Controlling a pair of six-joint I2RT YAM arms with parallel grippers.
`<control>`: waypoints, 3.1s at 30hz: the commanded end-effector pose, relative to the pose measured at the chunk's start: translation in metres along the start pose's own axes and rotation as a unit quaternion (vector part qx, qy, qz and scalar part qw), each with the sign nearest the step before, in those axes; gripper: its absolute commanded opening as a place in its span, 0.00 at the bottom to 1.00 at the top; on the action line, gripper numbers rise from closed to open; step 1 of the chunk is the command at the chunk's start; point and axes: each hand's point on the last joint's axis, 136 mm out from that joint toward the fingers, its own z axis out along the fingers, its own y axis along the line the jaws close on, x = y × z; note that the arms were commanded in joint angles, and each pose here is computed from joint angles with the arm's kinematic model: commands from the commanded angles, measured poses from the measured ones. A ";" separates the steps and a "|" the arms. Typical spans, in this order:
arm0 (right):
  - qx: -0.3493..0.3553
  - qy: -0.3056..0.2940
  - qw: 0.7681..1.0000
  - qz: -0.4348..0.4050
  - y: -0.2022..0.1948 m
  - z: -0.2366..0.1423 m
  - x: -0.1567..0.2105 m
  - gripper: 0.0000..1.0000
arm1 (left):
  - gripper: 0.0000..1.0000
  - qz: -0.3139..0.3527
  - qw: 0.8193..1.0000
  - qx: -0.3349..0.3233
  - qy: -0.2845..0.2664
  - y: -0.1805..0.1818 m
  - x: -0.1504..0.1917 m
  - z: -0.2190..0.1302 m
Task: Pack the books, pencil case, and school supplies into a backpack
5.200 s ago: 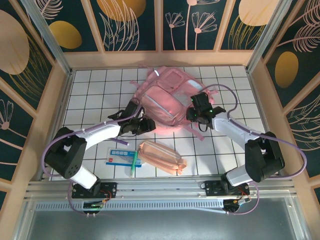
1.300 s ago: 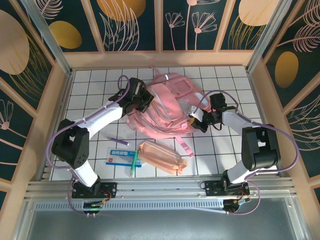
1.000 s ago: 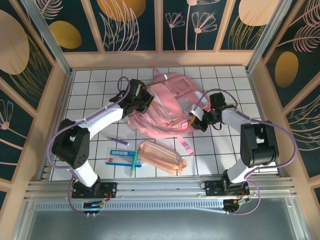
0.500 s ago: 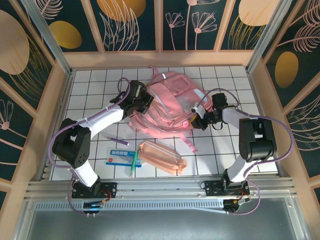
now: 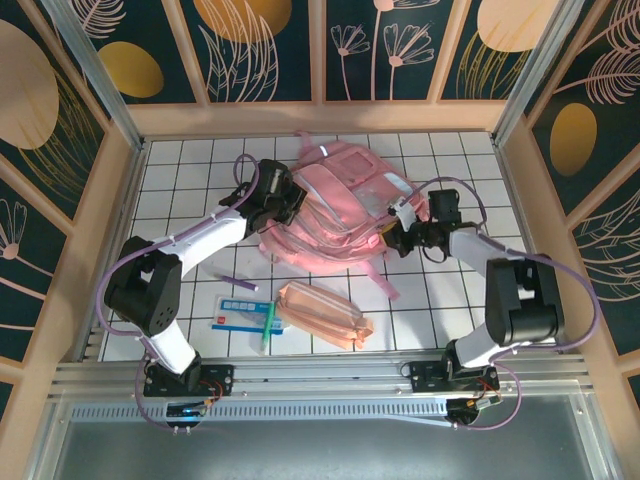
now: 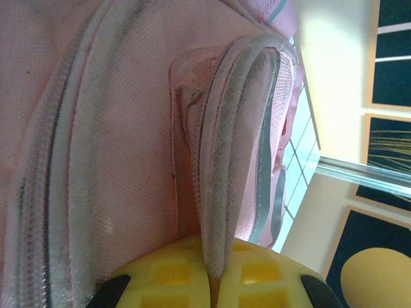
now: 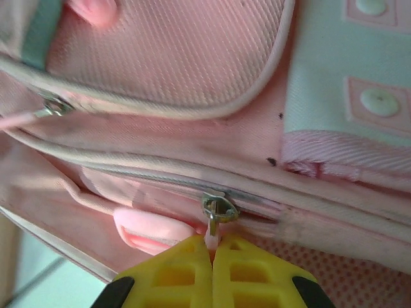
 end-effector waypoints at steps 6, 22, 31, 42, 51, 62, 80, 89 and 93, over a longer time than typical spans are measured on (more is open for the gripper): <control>-0.052 0.018 0.989 0.138 0.048 -0.002 -0.044 0.00 | 0.00 -0.034 0.997 0.071 -0.018 -0.029 -0.008 -0.002; -0.016 0.216 0.921 0.323 0.053 0.003 0.017 0.00 | 0.00 -0.032 0.997 0.064 -0.020 -0.022 -0.009 0.009; -0.064 0.190 0.936 0.289 0.078 0.011 -0.008 0.00 | 0.00 -0.038 0.997 0.066 -0.005 -0.022 -0.005 0.014; -0.110 0.198 0.949 0.220 0.159 0.086 -0.030 0.00 | 0.00 -0.051 0.996 0.075 0.006 -0.025 0.000 0.011; -0.095 0.042 0.952 0.287 0.162 0.107 -0.104 0.03 | 0.00 -0.063 0.996 0.070 0.006 -0.009 0.006 0.012; 0.014 -0.071 0.992 0.100 0.155 0.041 -0.111 0.41 | 0.00 -0.058 0.996 0.067 0.009 -0.001 0.008 0.013; 0.032 0.040 0.914 -0.404 0.129 0.022 -0.040 0.99 | 0.00 -0.026 0.996 0.068 0.046 -0.016 0.020 0.016; 0.103 0.023 0.909 -0.404 0.090 0.051 -0.048 0.99 | 0.00 -0.029 0.995 0.070 0.060 -0.016 0.025 0.016; 0.112 0.006 0.908 -0.403 0.089 0.062 -0.051 0.99 | 0.00 -0.031 0.995 0.073 0.055 -0.017 0.024 0.012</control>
